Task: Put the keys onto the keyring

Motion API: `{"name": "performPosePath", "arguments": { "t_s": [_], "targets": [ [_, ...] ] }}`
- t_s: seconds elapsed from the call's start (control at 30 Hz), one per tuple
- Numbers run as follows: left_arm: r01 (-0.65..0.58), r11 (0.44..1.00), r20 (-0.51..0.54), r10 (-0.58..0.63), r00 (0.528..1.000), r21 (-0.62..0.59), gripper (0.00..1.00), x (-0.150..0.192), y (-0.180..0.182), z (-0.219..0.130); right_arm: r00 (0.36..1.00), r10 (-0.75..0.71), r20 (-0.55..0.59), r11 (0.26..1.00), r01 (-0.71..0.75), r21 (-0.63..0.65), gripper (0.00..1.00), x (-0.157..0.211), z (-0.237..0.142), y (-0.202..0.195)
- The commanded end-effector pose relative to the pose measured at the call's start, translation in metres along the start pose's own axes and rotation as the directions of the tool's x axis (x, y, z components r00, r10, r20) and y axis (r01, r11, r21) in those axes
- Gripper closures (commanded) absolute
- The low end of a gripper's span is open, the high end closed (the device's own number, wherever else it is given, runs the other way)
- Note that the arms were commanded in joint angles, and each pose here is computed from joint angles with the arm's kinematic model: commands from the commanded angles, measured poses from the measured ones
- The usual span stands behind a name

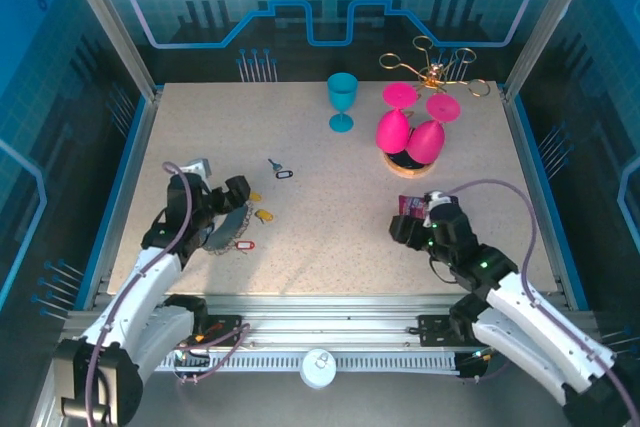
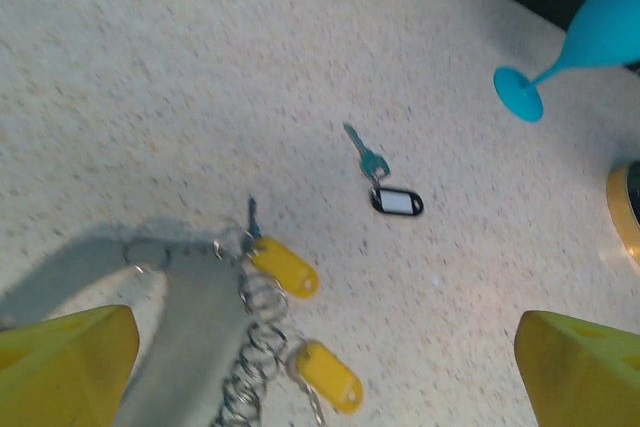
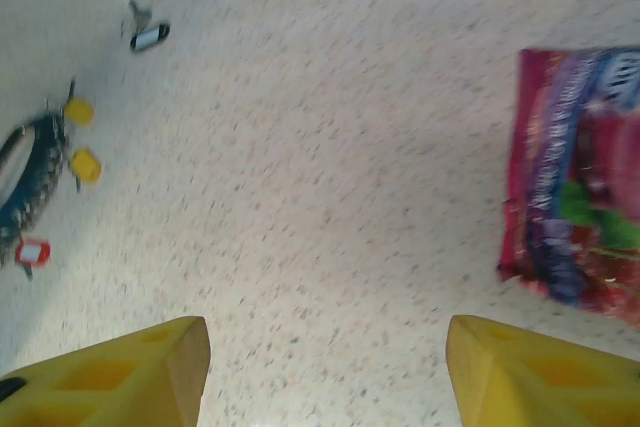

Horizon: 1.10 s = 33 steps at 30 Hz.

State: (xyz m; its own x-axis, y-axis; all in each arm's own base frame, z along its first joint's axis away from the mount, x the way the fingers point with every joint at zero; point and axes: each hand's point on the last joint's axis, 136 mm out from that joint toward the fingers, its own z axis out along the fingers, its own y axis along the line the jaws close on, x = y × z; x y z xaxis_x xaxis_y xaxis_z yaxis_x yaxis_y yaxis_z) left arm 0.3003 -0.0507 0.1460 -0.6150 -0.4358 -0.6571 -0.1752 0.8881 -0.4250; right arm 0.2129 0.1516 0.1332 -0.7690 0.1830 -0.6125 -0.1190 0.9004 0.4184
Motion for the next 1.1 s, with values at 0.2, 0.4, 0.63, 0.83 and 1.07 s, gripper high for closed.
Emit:
{"name": "performPosePath", "arguments": {
  "t_s": [0.2, 0.4, 0.63, 0.83, 1.07],
  "targets": [
    [0.026, 0.956, -0.206, -0.089, 0.975, -0.291, 0.13, 0.05, 0.03, 0.005, 0.984, -0.125, -0.127, 0.988, 0.135, 0.071, 0.34, 0.0, 0.026, 0.025],
    [-0.036, 0.949, -0.274, -0.054, 0.96, -0.313, 0.34, 0.058, 0.026, 0.014, 0.982, -0.142, -0.126, 0.976, 0.16, 0.149, 0.39, -0.008, 0.038, 0.018],
    [-0.067, 0.872, -0.318, -0.105, 0.942, -0.485, 0.41, 0.072, 0.047, 0.001, 0.985, -0.128, -0.119, 0.976, 0.146, 0.164, 0.41, -0.01, 0.045, 0.014],
    [-0.056, 0.814, -0.314, -0.159, 0.936, -0.579, 0.47, 0.089, 0.057, -0.005, 0.988, -0.112, -0.109, 0.98, 0.128, 0.153, 0.41, -0.01, 0.052, 0.015],
    [-0.069, 0.772, -0.328, -0.186, 0.926, -0.631, 0.55, 0.09, 0.055, 0.004, 0.985, -0.113, -0.131, 0.98, 0.133, 0.15, 0.41, -0.006, 0.06, 0.014]
  ]
}}
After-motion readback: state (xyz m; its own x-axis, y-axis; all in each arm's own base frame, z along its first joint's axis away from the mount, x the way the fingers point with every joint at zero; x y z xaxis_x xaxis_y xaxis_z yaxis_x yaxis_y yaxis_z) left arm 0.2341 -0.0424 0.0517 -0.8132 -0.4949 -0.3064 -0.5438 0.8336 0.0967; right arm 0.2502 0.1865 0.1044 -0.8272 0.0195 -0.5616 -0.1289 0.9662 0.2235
